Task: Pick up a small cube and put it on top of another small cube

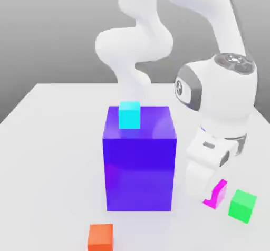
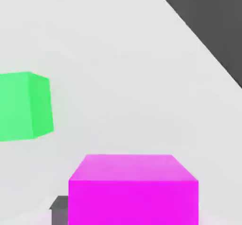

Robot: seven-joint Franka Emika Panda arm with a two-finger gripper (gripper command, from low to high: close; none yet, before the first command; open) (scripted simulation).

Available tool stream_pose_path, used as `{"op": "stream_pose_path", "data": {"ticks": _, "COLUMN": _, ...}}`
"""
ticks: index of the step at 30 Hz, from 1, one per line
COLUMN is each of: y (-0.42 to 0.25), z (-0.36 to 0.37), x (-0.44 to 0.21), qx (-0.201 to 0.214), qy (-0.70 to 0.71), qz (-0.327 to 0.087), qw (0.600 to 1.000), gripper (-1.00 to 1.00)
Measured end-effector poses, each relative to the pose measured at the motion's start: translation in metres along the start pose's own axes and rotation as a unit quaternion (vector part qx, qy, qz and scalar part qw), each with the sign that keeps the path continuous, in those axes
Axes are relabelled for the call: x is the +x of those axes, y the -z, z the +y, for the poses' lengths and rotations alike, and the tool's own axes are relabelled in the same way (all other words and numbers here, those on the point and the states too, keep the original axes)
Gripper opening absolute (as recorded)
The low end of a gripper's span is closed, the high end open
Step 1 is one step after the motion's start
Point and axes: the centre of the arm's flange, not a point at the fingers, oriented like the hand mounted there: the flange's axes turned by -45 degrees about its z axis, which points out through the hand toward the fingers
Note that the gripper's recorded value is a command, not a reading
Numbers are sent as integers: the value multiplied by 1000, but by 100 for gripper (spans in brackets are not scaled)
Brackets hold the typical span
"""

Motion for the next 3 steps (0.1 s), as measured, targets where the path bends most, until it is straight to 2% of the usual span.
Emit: {"op": "stream_pose_path", "data": {"ticks": 3, "y": 0, "z": 0, "x": 0, "qx": 0, "qy": 0, "qz": 0, "qw": 1000, "gripper": 100}}
